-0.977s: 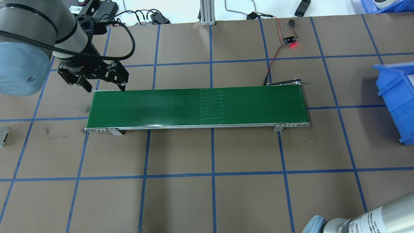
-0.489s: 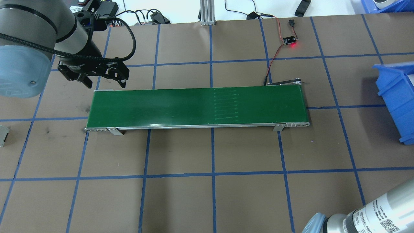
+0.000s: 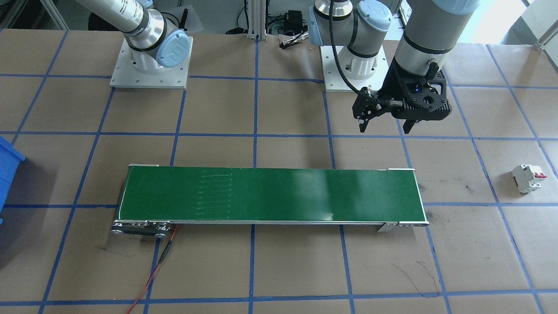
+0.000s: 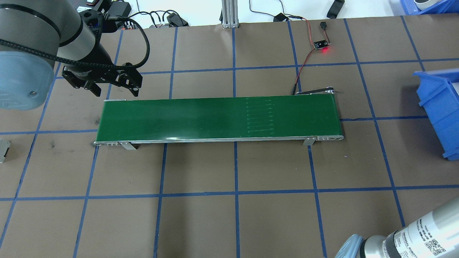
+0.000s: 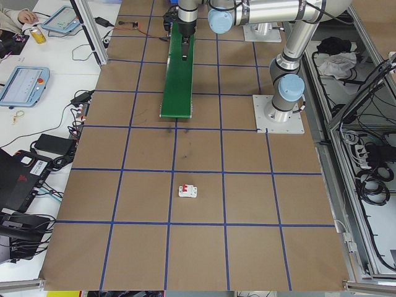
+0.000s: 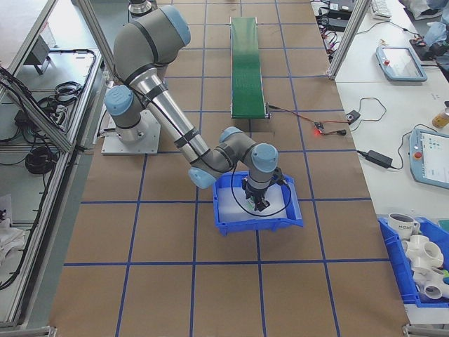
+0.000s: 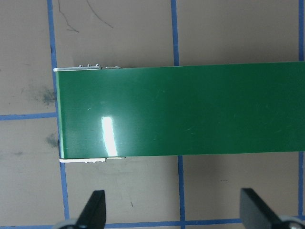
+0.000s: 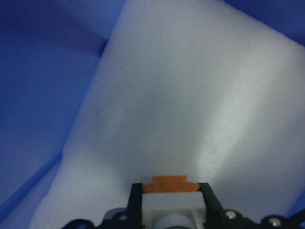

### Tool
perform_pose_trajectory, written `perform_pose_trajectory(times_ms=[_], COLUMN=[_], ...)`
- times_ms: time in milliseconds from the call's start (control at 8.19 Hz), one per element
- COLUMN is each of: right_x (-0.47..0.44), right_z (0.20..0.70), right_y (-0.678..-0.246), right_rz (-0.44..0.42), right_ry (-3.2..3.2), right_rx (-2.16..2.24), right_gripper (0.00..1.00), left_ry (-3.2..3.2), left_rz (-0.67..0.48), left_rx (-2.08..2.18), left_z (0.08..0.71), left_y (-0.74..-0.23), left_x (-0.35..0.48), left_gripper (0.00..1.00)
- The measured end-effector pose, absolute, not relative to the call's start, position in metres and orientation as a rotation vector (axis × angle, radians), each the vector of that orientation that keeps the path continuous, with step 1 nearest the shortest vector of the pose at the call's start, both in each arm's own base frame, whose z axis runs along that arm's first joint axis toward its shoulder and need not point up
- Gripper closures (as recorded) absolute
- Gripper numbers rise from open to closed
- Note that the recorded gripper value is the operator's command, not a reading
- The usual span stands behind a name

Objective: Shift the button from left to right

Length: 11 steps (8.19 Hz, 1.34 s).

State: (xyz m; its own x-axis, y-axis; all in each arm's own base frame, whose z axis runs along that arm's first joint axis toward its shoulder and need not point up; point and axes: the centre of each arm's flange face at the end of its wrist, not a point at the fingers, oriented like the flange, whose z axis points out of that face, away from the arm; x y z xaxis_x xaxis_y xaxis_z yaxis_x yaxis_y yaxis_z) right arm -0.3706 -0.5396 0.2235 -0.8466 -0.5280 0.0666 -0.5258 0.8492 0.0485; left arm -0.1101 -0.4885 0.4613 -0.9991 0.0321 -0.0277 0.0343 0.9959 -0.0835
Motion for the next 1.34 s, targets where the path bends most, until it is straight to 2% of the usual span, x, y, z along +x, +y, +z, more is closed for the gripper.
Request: perform_pose_trajectory(times_ms=[244,733,855,1099,1344], right_x=[-0.369,-0.314,-0.28,-0.188,-0.095], right_z=[0.258,0.405,0.436,0.475,0.498], right_y=[-0.535,-0.492,-0.481,-0.489,-0.494], right_rz=[-0.02,0.033,0.052,0.074,0.021], right_ry=[-2.895,-2.909,-2.974,-3.036,-3.082], right_rx=[0.858,0.764,0.667,0.528,0.343], right_gripper=[0.0,0.0,0.0,0.0,0.0], left_ry=[3.111,3.108,3.106,3.105,3.105], left_rz=[-0.143,-0.176,-0.187,-0.197,-0.189], left_rx=[0.051,0.043,0.043,0.043,0.044], left_z=[0.465,0.456,0.456,0.458,0.455], left_y=[-0.485,-0.5,-0.5,-0.5,-0.501], left_x=[-0.11,-0.107,-0.107,-0.107,-0.107], left_gripper=[0.0,0.0,0.0,0.0,0.0])
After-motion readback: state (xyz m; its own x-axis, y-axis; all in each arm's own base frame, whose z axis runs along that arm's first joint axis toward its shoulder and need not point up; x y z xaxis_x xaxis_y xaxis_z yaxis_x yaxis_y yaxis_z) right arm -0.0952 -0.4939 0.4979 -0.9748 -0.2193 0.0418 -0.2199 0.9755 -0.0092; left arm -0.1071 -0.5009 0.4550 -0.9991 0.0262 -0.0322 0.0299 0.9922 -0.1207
